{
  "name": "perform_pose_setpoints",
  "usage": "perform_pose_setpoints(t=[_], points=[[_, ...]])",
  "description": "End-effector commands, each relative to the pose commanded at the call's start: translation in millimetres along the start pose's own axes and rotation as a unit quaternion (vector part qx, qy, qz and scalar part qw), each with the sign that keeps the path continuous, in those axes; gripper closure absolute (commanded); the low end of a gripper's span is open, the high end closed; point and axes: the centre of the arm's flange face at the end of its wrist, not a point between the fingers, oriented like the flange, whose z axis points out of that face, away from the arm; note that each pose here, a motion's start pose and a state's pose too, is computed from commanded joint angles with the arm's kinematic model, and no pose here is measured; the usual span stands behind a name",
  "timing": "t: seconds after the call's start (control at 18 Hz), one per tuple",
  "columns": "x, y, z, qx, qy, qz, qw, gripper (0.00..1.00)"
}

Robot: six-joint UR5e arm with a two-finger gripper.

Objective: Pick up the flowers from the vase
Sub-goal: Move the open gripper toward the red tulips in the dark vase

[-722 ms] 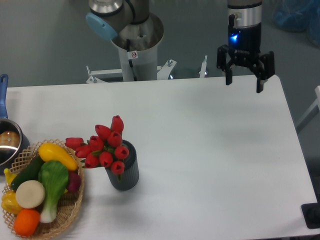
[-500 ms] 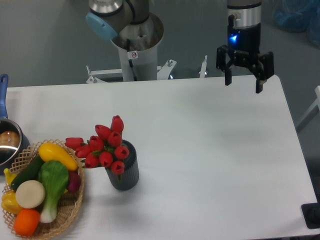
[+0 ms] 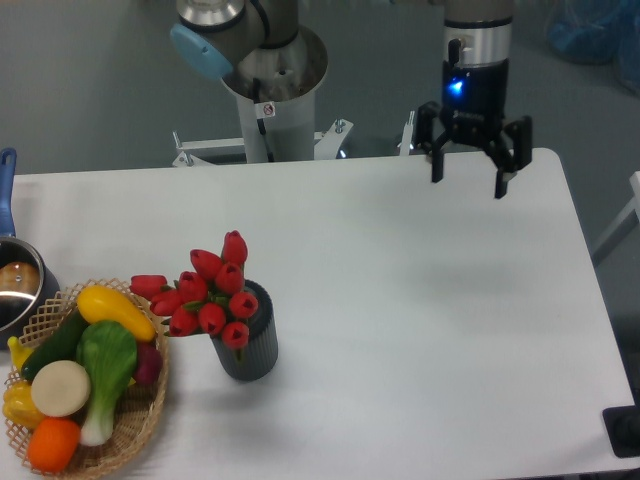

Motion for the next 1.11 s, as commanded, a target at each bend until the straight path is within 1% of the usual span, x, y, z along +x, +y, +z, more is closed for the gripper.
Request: perform_pose_setpoints(t=[0.17,0.28,0.39,0.44,0.67,0.78,0.83,0.94,1.0,1.11], points=[[16,-21,20,0.039,0.036,-0.023,0.9984,0.0],[23,-25,29,0.067,0.056,-0.031,0.9957,0.0],[35,-39,41,0.099,0.082,-0.023,0.9914,0.0],[41,-43,49,0.104,0.094,-0.017,0.99,0.0],[57,-50,58,0.106,0.109,-0.007,0.9884,0.0],[77,-74,65,0.125,0.119,0.02,0.9848,0.0],[80,-75,69,0.132,0.124,0.021,0.9832,0.0],[86,-84,75,0.166,0.146,0.018,0.9751,0.0],[90,-83,82,0.18,0.16,0.012,0.9706,0.0],[93,-84,88,0.2,0.175,0.005,0.9641,0.0]])
